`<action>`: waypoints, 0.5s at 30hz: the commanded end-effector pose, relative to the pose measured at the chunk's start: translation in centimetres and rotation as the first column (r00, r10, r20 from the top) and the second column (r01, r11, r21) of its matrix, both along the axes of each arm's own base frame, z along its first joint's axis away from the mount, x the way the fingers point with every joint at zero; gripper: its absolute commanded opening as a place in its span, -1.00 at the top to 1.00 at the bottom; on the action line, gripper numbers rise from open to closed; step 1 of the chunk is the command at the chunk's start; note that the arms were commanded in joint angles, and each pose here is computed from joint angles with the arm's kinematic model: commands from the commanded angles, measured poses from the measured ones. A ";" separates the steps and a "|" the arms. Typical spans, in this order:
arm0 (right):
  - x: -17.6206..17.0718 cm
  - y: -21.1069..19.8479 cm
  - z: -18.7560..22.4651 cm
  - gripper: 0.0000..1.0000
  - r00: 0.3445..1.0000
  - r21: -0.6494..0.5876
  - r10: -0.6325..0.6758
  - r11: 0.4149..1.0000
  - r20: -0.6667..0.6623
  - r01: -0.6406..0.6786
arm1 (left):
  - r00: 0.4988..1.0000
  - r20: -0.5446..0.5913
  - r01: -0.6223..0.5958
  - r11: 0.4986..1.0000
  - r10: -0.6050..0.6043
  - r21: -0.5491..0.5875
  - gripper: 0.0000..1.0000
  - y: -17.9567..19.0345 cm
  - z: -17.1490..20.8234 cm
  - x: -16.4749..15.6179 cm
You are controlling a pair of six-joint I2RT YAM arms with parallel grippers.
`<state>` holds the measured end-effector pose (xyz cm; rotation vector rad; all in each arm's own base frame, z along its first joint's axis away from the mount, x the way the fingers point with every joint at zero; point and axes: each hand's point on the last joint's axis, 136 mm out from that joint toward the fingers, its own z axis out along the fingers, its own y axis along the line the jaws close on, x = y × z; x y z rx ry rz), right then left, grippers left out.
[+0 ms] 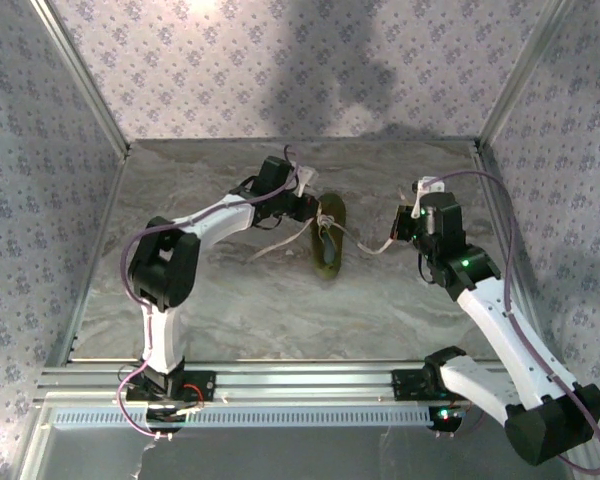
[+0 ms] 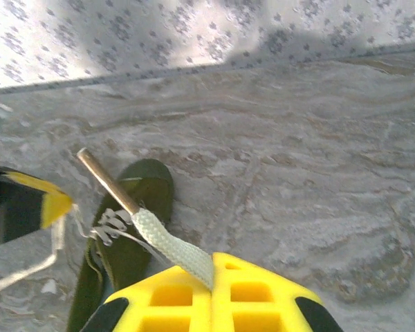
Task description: Tie the shoes
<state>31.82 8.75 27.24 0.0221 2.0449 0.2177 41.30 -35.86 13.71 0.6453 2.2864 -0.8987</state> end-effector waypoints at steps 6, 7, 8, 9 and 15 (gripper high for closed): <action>-0.5 5.7 7.5 1.00 0.918 0.120 0.272 0.941 0.288 -0.316 | 0.997 -0.082 -0.024 0.990 0.013 -0.139 1.00 -3.1 1.2 1.2; -0.7 6.6 8.0 1.00 0.900 0.115 0.311 0.926 0.306 -0.359 | 0.995 -0.095 -0.034 0.990 0.020 -0.139 1.00 -3.1 1.0 1.3; -0.9 7.3 8.4 1.00 0.887 0.105 0.335 0.917 0.317 -0.385 | 0.993 -0.111 -0.042 0.990 0.027 -0.137 1.00 -3.1 0.6 1.4; -1.1 8.2 8.8 1.00 0.871 0.087 0.365 0.907 0.329 -0.413 | 0.992 -0.126 -0.046 0.989 0.028 -0.140 1.00 -3.2 0.5 1.4; -1.3 14.1 7.9 1.00 0.775 -0.119 0.539 0.838 0.331 -0.533 | 0.979 -0.205 -0.051 0.982 0.014 -0.180 1.00 -3.2 -0.1 1.4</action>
